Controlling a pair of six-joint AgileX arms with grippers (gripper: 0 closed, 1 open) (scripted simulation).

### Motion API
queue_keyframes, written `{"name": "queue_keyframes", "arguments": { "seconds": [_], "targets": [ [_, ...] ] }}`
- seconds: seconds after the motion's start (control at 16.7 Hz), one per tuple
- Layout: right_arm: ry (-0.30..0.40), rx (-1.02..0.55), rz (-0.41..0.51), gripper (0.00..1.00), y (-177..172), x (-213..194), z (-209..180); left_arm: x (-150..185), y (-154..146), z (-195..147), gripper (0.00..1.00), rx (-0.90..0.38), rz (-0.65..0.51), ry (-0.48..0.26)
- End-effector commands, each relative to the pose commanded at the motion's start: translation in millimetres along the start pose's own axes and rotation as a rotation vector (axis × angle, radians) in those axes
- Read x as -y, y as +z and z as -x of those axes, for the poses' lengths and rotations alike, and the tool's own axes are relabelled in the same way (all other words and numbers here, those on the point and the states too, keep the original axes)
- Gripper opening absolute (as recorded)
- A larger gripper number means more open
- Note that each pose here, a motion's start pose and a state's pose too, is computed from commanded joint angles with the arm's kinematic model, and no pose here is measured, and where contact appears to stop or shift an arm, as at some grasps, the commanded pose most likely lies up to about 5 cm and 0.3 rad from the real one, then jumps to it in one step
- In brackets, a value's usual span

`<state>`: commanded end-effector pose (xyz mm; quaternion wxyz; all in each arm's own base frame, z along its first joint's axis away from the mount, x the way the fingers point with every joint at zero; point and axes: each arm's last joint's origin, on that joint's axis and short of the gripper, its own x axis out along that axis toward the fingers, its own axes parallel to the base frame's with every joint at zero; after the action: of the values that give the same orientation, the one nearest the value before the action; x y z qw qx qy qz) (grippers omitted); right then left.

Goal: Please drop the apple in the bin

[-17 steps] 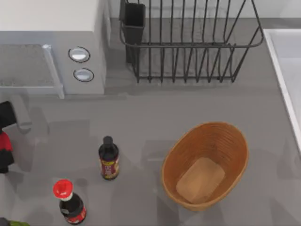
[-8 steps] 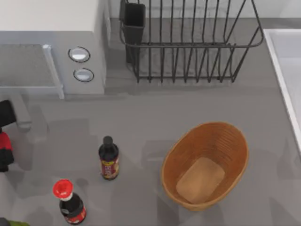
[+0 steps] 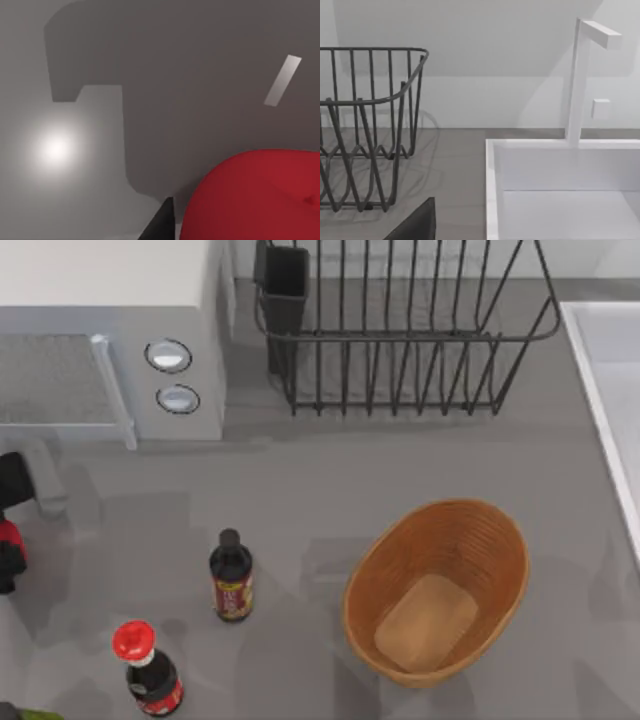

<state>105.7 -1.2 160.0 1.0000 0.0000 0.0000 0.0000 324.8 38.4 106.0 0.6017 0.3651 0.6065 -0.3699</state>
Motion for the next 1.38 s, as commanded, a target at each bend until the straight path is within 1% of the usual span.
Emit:
{"name": "queue_keyframes", "arguments": {
  "seconds": [0.12,0.18,0.6,0.66,0.72,0.9,1.08,1.38],
  "targets": [
    [0.0,0.0,0.0,1.0,0.0,0.0,0.0,0.0,0.0,0.0,0.02,0.0,0.0,0.0],
    [0.0,0.0,0.0,1.0,0.0,0.0,0.0,0.0,0.0,0.0,0.0,0.0,0.0,0.0],
    [0.0,0.0,0.0,1.0,0.0,0.0,0.0,0.0,0.0,0.0,0.0,0.0,0.0,0.0],
    [0.0,0.0,0.0,1.0,0.0,0.0,0.0,0.7,-0.5,7.6,0.0,0.003,0.005,0.009],
    [0.0,0.0,0.0,1.0,0.0,0.0,0.0,1.1,-0.7,7.7,0.0,0.003,0.006,0.007],
    [0.0,0.0,0.0,1.0,0.0,0.0,0.0,10.6,-4.5,14.5,0.0,0.001,0.036,-0.036],
    [0.0,0.0,0.0,1.0,0.0,0.0,0.0,18.5,-6.2,40.1,0.0,0.0,0.073,-0.047],
    [0.0,0.0,0.0,1.0,0.0,0.0,0.0,14.4,-3.6,106.9,0.0,0.004,0.067,0.013]
  ]
}}
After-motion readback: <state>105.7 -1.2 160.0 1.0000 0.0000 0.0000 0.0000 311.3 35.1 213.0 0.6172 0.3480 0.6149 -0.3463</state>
